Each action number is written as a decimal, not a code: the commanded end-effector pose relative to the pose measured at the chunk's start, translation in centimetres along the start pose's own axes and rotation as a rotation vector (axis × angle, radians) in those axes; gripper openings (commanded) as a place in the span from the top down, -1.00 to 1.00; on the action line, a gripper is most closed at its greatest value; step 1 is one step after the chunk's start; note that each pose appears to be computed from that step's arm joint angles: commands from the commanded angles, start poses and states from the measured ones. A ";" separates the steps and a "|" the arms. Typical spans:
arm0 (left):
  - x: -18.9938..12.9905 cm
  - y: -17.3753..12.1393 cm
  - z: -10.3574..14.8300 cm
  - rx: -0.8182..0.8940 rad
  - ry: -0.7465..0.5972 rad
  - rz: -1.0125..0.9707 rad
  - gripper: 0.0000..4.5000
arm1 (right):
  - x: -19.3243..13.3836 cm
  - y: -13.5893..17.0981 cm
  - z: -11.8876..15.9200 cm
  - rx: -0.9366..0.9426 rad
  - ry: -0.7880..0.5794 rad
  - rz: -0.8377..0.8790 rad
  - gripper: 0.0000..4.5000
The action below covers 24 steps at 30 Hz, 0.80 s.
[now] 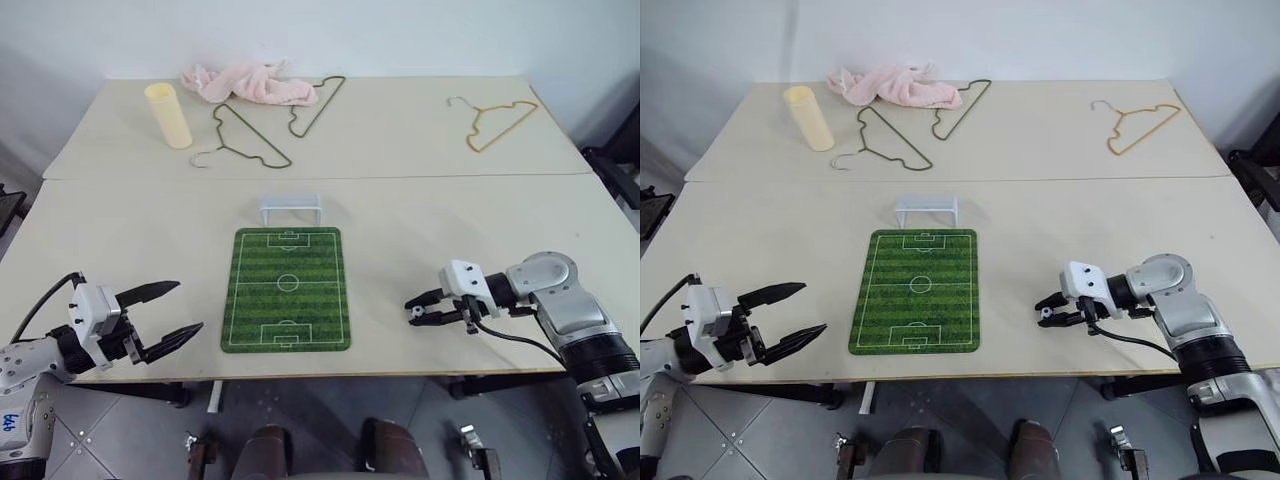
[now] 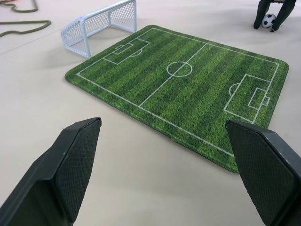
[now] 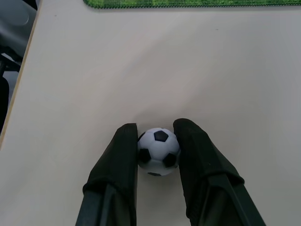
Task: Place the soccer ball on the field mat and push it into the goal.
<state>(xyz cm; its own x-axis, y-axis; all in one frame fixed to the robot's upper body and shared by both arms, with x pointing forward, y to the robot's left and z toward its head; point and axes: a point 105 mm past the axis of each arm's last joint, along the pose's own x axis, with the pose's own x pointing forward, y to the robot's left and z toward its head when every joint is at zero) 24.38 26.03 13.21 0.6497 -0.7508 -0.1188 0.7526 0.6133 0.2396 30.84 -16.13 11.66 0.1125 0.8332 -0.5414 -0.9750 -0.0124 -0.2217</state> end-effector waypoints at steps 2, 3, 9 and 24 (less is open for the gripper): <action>-0.2 0.1 0.5 0.035 -0.044 -0.010 -1.00 | 1.1 -1.7 6.8 -0.089 -0.139 -0.080 0.62; -0.3 -0.1 0.2 0.039 -0.045 -0.018 -1.00 | 2.3 -1.5 8.4 -0.097 -0.174 -0.065 0.62; -0.8 -0.7 -0.4 0.057 -0.106 -0.042 -1.00 | 8.2 1.5 12.1 -0.090 -0.197 0.097 0.62; -1.8 -1.7 -1.5 0.020 -0.095 -0.099 -1.00 | 16.1 3.3 12.8 -0.187 -0.127 0.234 0.62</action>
<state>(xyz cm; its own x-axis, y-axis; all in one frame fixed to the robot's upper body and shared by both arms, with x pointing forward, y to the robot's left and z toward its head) 22.30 26.07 10.90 0.5456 -0.8352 -0.0685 0.8237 0.5194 0.2274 27.23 3.91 12.03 -0.1307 0.8552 -0.5015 -0.9351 -0.2744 -0.2243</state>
